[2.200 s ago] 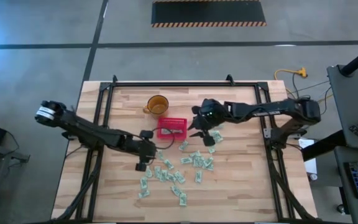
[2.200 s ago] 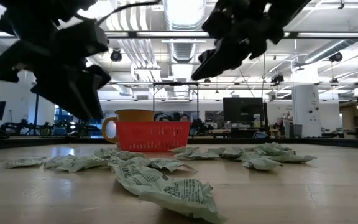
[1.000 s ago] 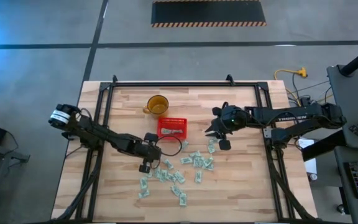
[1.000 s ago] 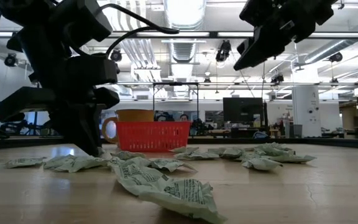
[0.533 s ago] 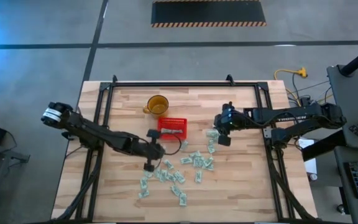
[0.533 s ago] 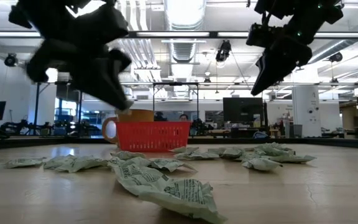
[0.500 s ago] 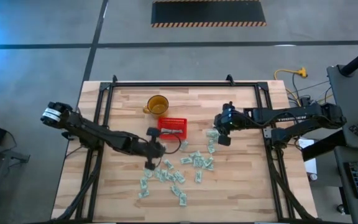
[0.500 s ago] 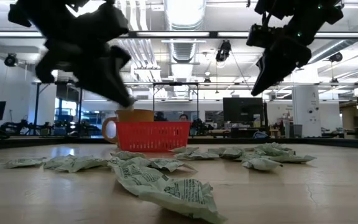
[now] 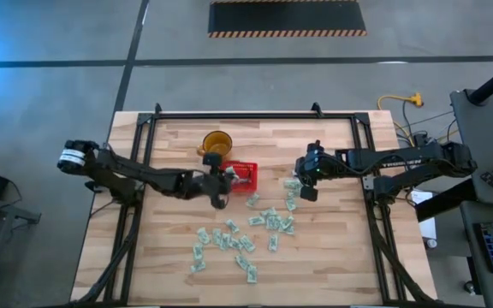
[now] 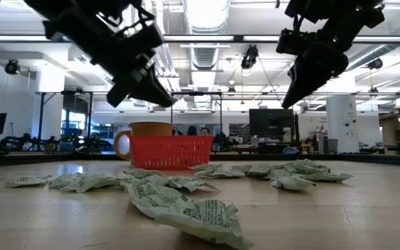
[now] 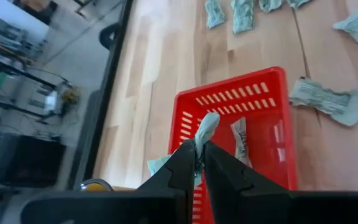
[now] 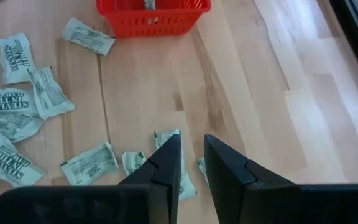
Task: Pick and place Stevia / Truvia into bins
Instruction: Put the gray stevia packet into the red basket
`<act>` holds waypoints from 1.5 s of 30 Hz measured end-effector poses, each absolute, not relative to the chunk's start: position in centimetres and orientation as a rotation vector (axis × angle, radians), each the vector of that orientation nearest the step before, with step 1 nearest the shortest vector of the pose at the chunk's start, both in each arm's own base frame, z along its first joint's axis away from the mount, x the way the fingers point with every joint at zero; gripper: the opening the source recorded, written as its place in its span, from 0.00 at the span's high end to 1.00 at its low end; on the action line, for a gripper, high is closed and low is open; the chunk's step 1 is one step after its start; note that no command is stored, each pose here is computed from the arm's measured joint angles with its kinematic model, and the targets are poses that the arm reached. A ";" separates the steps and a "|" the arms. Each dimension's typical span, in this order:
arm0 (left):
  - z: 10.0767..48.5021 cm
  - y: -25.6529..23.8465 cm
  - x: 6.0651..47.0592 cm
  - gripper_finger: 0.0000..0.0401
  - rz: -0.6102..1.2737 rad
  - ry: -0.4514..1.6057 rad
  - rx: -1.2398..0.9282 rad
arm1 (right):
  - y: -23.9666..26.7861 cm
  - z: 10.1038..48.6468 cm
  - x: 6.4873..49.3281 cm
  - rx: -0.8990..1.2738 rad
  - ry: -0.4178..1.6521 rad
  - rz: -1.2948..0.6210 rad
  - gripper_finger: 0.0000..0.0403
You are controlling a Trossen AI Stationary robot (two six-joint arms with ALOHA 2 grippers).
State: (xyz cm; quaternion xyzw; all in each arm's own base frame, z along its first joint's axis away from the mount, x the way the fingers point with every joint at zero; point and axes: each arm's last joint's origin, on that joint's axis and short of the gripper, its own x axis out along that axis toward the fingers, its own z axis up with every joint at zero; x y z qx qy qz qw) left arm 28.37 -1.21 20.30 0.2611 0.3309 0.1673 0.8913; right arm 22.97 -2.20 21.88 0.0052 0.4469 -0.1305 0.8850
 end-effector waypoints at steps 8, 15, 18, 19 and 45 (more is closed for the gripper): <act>20.1 0.8 28.5 0.96 0.309 0.693 0.443 | -2.1 20.0 22.1 0.015 0.989 -0.275 0.85; 19.7 1.0 28.2 0.92 0.318 0.705 0.424 | -2.1 19.5 22.0 0.017 0.988 -0.274 0.84; 19.5 1.0 28.1 0.85 0.315 0.710 0.423 | -2.1 19.5 22.0 0.035 0.983 -0.284 0.85; 19.5 1.0 28.1 0.82 0.315 0.710 0.423 | -2.1 19.5 22.0 0.044 0.982 -0.289 0.85; 21.8 -2.4 26.3 0.60 0.218 0.652 0.388 | -5.1 15.2 20.0 0.060 0.932 -0.373 0.77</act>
